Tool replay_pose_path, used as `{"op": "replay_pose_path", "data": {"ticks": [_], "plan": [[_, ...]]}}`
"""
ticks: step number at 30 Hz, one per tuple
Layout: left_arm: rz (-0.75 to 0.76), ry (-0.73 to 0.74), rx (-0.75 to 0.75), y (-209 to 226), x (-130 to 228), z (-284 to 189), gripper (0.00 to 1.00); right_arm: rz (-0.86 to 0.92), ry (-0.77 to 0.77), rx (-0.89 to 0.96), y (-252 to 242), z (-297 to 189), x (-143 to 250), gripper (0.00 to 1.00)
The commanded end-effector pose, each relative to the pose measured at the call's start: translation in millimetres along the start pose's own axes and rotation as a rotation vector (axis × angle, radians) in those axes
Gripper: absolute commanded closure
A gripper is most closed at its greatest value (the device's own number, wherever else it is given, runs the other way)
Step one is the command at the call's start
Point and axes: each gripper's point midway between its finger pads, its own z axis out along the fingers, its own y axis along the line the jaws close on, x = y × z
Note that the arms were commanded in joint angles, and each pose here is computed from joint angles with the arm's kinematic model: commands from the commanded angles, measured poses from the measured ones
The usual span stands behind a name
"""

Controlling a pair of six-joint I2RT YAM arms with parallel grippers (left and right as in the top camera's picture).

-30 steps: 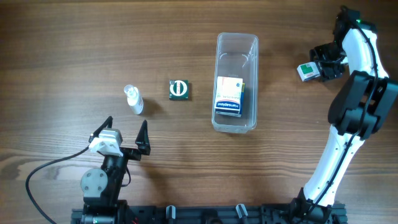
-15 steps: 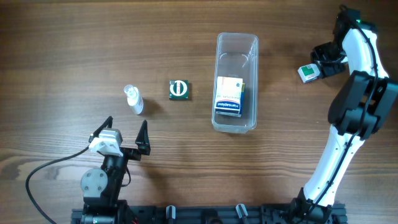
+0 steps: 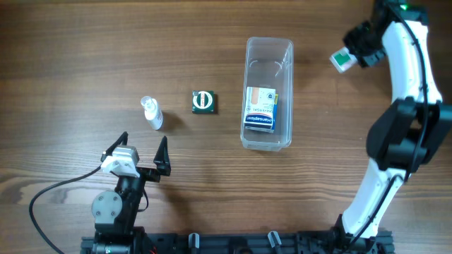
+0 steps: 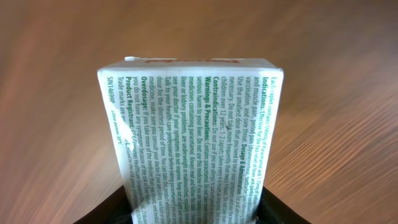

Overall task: Pack container
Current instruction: 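Lower the white-green box into the container and release it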

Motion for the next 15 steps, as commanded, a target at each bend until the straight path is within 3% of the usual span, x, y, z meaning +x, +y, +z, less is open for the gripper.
{"op": "replay_pose_path", "data": {"ticks": [1, 5, 10, 15], "plan": [[0.017, 0.006, -0.003, 1.4, 2.0, 0.0, 0.0, -0.203, -0.08, -0.132, 56.4, -67.3, 35.3, 0.49], [0.017, 0.006, -0.003, 1.4, 2.0, 0.0, 0.0, -0.313, -0.103, -0.181, 86.0, -93.9, 73.7, 0.49], [0.018, 0.006, -0.003, 1.4, 2.0, 0.0, 0.0, -0.438, -0.078, -0.182, 106.3, -90.4, 116.8, 0.49], [0.018, 0.006, -0.003, 1.4, 2.0, 0.0, 0.0, -0.535, -0.09, -0.165, 112.5, -86.5, 135.6, 0.49]]}}
